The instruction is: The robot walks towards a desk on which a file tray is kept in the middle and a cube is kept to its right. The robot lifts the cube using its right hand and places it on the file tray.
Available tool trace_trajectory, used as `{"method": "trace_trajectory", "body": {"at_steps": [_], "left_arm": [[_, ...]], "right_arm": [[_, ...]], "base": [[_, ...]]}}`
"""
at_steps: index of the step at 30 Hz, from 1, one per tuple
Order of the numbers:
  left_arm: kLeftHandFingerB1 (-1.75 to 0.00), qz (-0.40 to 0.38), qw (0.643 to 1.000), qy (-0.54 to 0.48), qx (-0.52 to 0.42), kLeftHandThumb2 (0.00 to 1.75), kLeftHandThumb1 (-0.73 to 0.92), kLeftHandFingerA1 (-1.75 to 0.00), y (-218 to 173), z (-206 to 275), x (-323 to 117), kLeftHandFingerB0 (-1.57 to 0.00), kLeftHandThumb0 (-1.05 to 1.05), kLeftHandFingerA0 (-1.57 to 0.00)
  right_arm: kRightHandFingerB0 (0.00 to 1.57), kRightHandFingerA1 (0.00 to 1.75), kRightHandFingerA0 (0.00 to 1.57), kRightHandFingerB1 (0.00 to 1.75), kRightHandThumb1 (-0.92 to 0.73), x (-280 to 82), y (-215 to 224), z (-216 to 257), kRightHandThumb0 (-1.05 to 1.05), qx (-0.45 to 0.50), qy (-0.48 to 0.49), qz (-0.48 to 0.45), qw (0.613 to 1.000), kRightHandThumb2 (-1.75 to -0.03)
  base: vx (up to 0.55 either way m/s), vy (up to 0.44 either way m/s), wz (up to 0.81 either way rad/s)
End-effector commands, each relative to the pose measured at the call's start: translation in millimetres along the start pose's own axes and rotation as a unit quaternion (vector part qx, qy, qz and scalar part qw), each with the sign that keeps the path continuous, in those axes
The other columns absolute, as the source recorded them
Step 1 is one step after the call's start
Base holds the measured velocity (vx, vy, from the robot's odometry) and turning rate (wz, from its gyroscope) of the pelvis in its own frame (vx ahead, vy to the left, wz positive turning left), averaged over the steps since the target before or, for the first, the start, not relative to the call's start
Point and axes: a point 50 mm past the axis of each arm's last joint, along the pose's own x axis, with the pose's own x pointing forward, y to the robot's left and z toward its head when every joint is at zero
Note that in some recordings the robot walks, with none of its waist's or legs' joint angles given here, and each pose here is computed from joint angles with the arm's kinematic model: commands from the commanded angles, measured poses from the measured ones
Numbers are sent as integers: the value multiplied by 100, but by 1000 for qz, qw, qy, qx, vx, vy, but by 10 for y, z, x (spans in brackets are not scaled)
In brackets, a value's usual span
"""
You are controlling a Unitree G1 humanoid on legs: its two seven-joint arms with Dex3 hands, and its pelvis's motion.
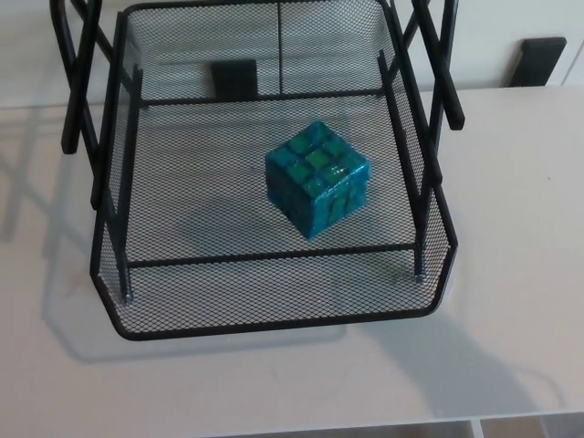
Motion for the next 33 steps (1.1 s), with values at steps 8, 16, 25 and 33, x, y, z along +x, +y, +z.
{"method": "trace_trajectory", "body": {"at_steps": [8,16,25,33], "left_arm": [[-86,17,1000,15,6,71,74,-100,40,-66,-15,-37,-91,-43],[-88,15,1000,21,-8,71,72,-101,38,-124,-25,-41,-91,-47],[-85,20,999,27,25,73,74,-97,39,-160,-36,-45,-89,-53],[-84,18,1000,26,0,71,73,-98,22,-175,-31,-41,-89,-46]], "right_arm": [[5,64,36,28,-57,-3367,1626,-2486,-66,362,488,-550,572,-89],[39,111,84,44,-83,-3124,2497,-2515,-90,403,526,-650,373,-65],[52,126,70,84,-83,-3084,2940,-2510,-80,502,523,-655,213,-64],[53,79,62,57,-82,-2966,3214,-2450,-63,593,492,-574,279,-64]], "base": [[0,0,0],[0,0,0],[0,0,0],[0,0,0]]}}
